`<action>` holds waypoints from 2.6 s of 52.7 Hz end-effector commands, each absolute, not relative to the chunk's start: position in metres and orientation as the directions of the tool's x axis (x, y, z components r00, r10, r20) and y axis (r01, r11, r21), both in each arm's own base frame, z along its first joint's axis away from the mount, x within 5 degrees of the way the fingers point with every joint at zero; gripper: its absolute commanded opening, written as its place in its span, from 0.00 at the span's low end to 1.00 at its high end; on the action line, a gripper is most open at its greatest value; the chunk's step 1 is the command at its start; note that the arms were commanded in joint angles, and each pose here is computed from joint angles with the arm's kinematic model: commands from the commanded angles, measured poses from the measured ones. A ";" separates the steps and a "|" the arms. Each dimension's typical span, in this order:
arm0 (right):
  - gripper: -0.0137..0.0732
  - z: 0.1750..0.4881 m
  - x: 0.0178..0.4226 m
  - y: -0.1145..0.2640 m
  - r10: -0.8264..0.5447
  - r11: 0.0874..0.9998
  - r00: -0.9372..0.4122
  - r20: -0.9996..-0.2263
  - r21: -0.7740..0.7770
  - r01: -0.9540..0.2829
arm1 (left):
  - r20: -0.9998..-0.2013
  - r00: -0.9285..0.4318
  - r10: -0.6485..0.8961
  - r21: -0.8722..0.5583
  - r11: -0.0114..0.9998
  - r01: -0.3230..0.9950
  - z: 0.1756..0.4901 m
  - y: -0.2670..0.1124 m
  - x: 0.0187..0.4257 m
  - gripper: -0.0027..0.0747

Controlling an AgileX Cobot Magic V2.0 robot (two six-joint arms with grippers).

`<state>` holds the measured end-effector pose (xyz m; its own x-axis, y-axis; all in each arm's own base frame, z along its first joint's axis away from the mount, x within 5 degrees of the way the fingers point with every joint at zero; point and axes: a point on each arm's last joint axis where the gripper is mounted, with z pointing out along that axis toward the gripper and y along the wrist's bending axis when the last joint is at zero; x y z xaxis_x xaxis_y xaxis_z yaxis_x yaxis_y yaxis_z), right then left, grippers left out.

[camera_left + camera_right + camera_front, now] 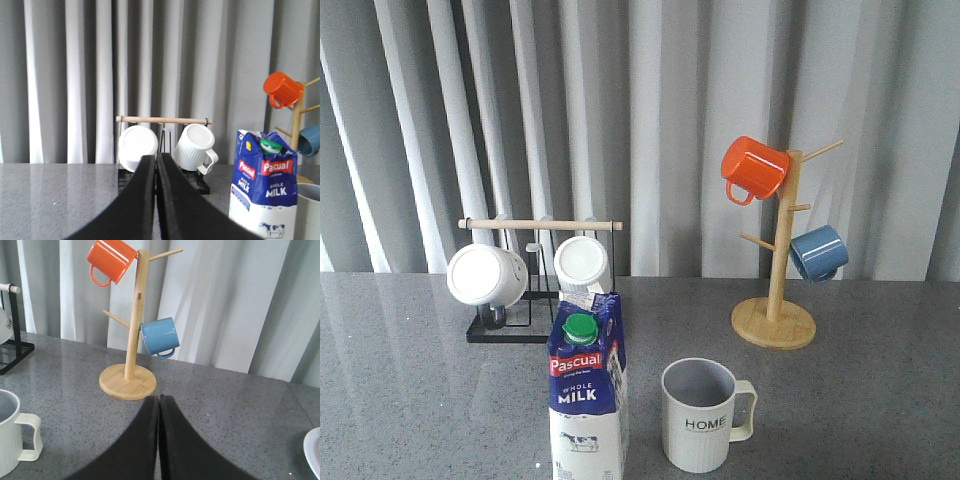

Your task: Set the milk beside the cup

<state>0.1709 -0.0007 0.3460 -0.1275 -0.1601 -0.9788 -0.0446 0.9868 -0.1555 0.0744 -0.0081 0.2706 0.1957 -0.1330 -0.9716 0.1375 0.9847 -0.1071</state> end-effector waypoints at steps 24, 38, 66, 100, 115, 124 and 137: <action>0.15 0.362 0.169 -0.005 -0.163 0.986 -0.053 -0.985 -0.164 0.009 | -0.983 0.156 -0.099 -0.104 0.994 -0.029 0.216 0.003 0.054 0.02; 0.15 0.362 0.169 -0.005 -0.163 0.986 -0.053 -0.985 -0.164 0.009 | -0.991 0.085 -0.099 -0.103 0.994 -0.039 0.209 0.003 0.055 0.02; 0.15 0.362 0.169 -0.005 -0.163 0.986 -0.053 -0.985 -0.164 0.009 | -0.985 0.138 -0.099 -0.105 0.994 -0.035 0.214 0.003 0.054 0.02; 0.15 0.362 0.169 -0.005 -0.162 0.987 -0.054 -0.985 -0.163 0.008 | -0.985 0.139 -0.099 -0.105 0.994 -0.035 0.215 0.003 0.054 0.02; 0.15 0.362 0.169 -0.005 -0.162 0.987 -0.054 -0.985 -0.163 0.008 | -0.985 0.139 -0.099 -0.105 0.994 -0.035 0.215 0.003 0.054 0.02; 0.15 0.362 0.169 -0.005 -0.162 0.987 -0.054 -0.985 -0.163 0.008 | -0.985 0.139 -0.099 -0.105 0.994 -0.035 0.215 0.003 0.054 0.02; 0.15 0.361 0.169 -0.005 -0.227 0.974 -0.066 -0.972 -0.228 0.006 | -0.985 0.139 -0.099 -0.105 0.994 -0.035 0.215 0.003 0.054 0.03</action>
